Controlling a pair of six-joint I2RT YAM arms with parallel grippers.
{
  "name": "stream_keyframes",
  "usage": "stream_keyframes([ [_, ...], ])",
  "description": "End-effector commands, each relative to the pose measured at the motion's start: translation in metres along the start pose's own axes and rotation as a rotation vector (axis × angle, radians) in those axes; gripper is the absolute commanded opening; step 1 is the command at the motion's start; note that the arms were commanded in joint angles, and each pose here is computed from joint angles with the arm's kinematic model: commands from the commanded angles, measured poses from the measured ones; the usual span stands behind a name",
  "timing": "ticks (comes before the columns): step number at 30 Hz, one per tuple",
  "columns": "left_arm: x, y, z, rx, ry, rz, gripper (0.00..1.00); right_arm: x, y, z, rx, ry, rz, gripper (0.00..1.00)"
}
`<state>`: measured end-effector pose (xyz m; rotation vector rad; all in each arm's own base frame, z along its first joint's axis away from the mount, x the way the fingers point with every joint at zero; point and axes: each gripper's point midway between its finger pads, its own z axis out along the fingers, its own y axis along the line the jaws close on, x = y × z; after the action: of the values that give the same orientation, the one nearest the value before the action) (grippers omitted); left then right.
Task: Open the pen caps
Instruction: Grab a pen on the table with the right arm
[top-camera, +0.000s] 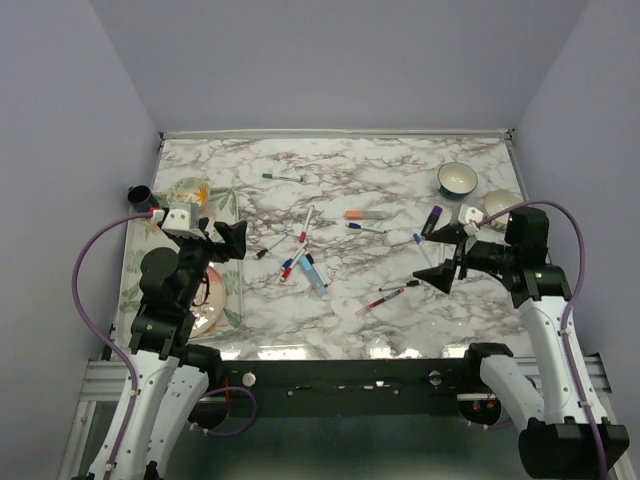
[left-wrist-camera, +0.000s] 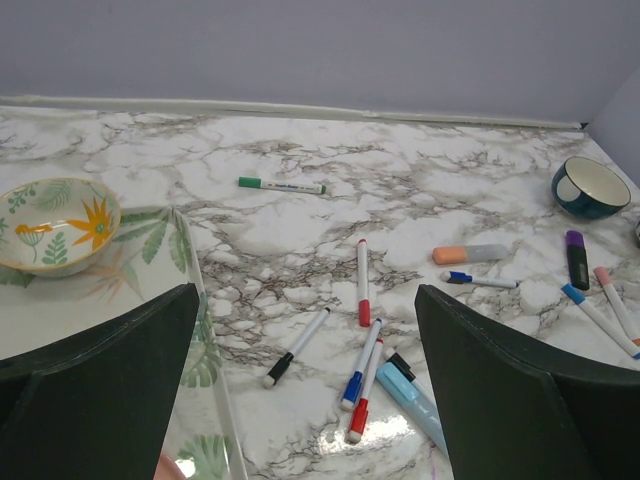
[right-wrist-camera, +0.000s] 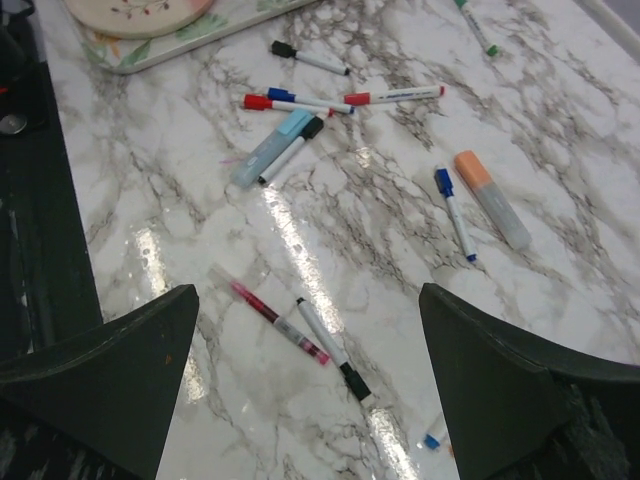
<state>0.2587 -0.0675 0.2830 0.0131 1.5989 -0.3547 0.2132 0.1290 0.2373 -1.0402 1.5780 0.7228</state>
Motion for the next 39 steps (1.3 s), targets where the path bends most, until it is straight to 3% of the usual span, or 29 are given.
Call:
stream_keyframes([
  [1, -0.012, -0.006, -0.002, 0.021, -0.03, -0.007, 0.99, 0.009, 0.019, 0.015, -0.118, 0.07, -0.089, 1.0],
  [18, -0.012, -0.007, -0.001, 0.03, -0.028, -0.002, 0.99, 0.073, 0.061, 0.067, -0.422, 0.309, -0.299, 1.0],
  [39, -0.012, -0.005, -0.002, 0.022, -0.033, 0.002, 0.99, 0.119, 0.09, 0.09, -0.567, 0.504, -0.371, 1.0],
])
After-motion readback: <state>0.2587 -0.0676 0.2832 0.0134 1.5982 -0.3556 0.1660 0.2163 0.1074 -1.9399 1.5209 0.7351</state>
